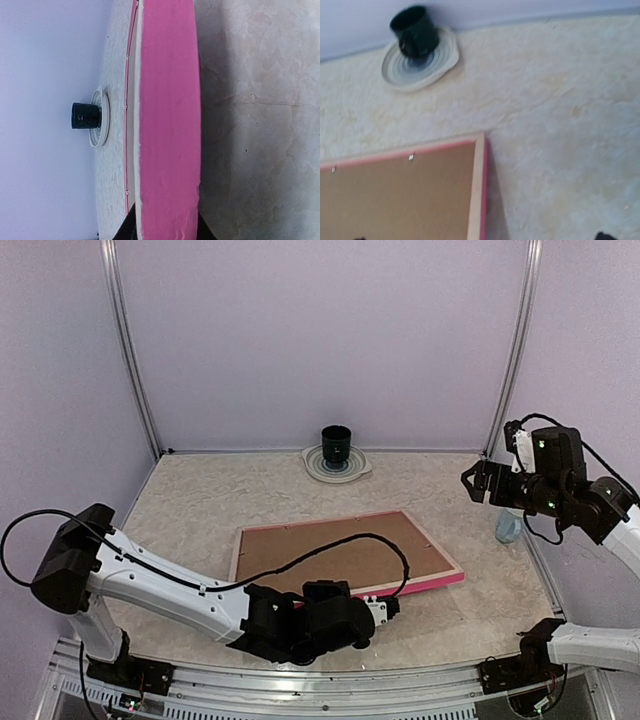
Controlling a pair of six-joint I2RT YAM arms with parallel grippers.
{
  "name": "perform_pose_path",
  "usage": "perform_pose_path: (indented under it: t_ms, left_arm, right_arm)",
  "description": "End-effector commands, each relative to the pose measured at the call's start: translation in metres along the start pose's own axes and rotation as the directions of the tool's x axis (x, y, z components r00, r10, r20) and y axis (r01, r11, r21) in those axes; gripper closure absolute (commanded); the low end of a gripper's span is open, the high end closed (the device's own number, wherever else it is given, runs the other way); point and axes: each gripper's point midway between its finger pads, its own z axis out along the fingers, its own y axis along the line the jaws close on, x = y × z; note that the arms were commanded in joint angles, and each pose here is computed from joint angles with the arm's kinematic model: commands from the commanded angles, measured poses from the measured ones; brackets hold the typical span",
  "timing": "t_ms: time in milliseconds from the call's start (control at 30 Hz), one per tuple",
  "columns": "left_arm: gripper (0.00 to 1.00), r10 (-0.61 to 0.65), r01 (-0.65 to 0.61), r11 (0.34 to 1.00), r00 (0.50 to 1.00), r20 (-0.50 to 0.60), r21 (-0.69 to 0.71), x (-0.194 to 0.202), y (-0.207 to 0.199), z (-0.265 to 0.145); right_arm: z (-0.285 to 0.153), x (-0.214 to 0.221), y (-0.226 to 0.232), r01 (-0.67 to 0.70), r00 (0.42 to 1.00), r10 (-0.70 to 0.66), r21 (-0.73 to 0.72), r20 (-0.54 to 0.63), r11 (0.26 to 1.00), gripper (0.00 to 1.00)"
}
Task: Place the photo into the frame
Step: Turn over the photo frame.
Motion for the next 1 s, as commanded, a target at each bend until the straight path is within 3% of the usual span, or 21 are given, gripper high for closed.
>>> perform_pose_path:
  t_ms: [0,467,967]
  left_arm:
    - [0.96,-0.272,0.272,0.962,0.952,0.14,0.022,-0.044,0.046,-0.023]
    - [0.97,-0.472,0.446,0.881,0.849,0.239,0.156,-0.074,0.103,-0.064]
    - [0.97,-0.675,0.623,0.737,0.665,0.32,0.26,-0.074,0.177,-0.1]
  right_arm:
    - [-0.009,-0.018,-0.012,-0.038,0.996,0.033,0.059,0.083,0.998,0.01]
    - [-0.002,-0.011,-0.02,-0.048,0.996,0.041,0.092,0.08,0.995,0.01]
    - [-0.019,-0.018,-0.038,-0.112,0.983,0.087,0.154,0.163,0.982,0.01]
